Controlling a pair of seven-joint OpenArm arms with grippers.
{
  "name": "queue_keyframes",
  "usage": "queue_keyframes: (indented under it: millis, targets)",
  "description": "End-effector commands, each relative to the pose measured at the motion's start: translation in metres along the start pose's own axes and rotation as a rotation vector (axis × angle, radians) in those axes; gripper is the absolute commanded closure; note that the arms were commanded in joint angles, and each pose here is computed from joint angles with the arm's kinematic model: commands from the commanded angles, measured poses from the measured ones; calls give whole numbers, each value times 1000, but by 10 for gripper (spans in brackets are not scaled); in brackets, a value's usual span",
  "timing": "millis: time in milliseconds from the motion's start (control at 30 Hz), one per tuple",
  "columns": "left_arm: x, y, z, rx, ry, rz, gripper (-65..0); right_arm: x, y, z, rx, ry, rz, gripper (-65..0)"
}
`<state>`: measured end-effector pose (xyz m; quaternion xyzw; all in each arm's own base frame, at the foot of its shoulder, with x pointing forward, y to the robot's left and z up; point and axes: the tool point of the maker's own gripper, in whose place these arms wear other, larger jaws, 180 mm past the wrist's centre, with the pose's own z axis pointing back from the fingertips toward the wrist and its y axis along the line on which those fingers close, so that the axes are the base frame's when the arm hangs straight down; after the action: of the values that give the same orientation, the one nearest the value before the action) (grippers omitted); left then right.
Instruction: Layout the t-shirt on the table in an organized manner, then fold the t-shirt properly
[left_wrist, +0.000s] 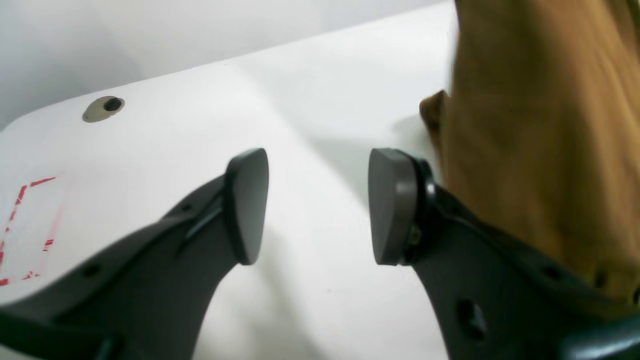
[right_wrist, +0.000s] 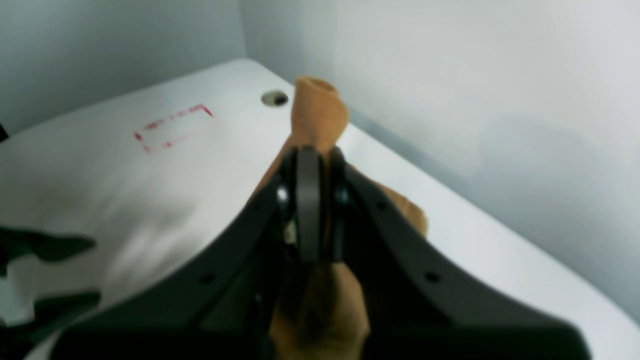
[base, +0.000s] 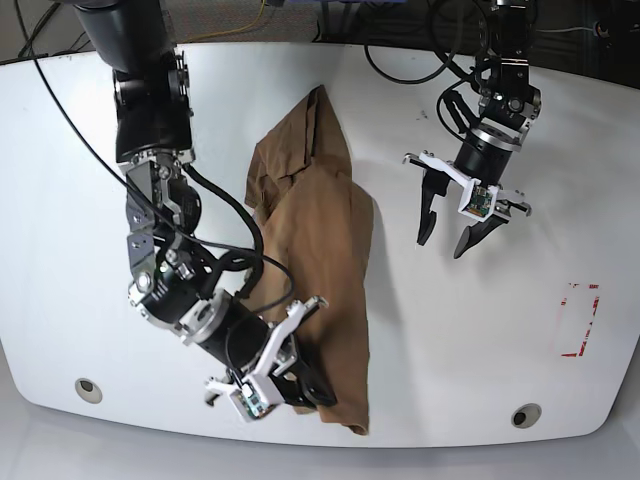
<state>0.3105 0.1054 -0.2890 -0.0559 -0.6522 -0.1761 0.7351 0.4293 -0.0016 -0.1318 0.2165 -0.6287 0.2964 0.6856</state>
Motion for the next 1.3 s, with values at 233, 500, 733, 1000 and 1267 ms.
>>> queue_keyframes:
  millis: [233,500,733,1000,1267]
  targets:
    - [14,11,2,27,-50,-9,-295,61,3,-33,43,-138,-14,0]
    - [14,12,3,32,-50,-9,-295,78,-5,-43,42,-149,-9,0]
    - [15,13,2,31,-51,-16,-295,87,-10,-54,48,-133,11,0]
    - [16,12,1,31,-55,-12,-295,92,21,-70,117,-121,41,0]
    - [15,12,2,31,-52,-11,-295,72,50,-87,181,-71,15,0]
